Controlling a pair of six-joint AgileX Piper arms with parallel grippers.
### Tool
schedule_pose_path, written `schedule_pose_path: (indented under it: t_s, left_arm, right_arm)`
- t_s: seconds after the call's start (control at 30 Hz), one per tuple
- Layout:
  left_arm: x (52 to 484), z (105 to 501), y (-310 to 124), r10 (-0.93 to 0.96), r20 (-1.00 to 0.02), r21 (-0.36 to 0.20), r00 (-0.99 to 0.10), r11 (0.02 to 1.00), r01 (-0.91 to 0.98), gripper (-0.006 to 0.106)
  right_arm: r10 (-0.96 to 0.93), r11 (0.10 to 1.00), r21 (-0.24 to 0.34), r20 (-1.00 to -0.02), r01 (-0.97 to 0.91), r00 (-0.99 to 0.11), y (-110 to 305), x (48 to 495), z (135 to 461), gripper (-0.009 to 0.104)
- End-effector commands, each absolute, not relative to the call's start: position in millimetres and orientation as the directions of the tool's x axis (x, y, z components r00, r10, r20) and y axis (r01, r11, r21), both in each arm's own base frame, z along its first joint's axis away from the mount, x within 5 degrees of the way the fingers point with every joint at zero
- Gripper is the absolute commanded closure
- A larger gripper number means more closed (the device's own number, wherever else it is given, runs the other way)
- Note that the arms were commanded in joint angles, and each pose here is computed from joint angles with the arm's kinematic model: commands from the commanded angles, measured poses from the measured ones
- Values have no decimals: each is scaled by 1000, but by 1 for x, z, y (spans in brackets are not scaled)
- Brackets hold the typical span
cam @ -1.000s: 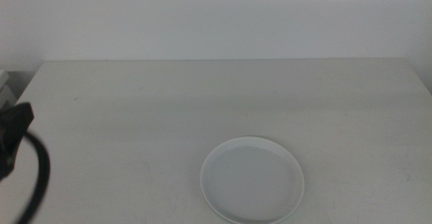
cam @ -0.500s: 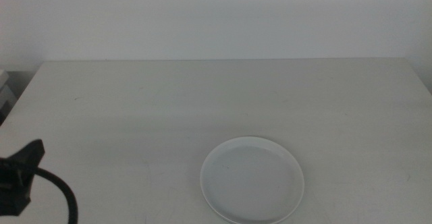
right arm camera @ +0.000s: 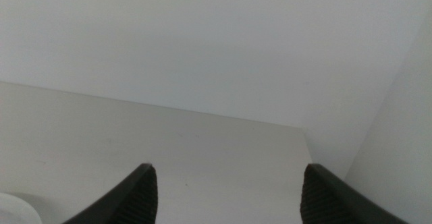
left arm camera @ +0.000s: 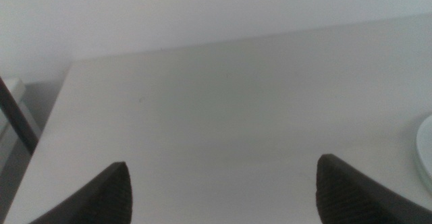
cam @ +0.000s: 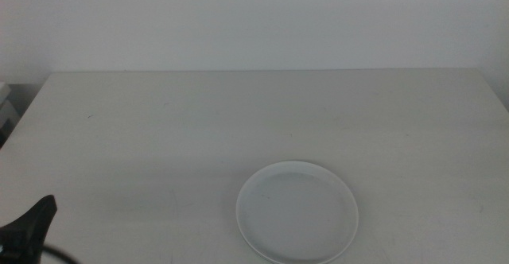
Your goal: Stack the three bowls on top of each other.
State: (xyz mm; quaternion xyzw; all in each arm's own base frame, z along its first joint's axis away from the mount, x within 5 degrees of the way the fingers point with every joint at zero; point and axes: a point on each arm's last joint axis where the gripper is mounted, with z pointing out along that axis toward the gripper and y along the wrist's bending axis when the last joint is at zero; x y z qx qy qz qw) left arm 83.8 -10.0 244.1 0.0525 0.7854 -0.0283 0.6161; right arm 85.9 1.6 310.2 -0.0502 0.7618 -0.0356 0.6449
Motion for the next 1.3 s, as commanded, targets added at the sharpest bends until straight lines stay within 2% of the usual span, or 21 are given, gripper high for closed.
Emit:
schedule_pose_path:
  t_s: [0.0,0.17,0.23,0.37,0.43,0.63,0.8,1.27]
  left_arm:
    - [80,257,-8,16,-992,5,-124,996,87,-5]
    - [64,242,-8,17,-998,12,-58,996,87,-5]
    - [60,235,-8,17,-999,14,-37,996,86,-5]
    - [54,217,-8,17,-1000,16,-14,996,86,-5]
    - [53,210,-8,17,-1000,16,-12,996,86,-5]
    - [55,192,-8,17,-998,12,-63,996,86,-5]
    - [55,194,-7,17,-999,13,-44,997,76,-5]
    - [55,192,-8,17,-998,12,-61,996,85,-5]
  right_arm:
    - [-130,991,-131,-988,10,-78,-1,83,321,41]
    - [-129,991,-130,-987,8,-92,1,75,299,41]
    - [-149,989,-150,-984,11,-95,1,70,287,41]
    - [-265,962,-271,-954,23,-140,-1,64,258,41]
    - [-292,954,-299,-944,23,-155,-2,61,246,41]
    - [-290,955,-297,-940,17,-178,-1,57,212,41]
    - [-285,956,-293,-936,8,-207,-1,54,181,41]
    - [-291,954,-299,-937,11,-193,-1,53,182,41]
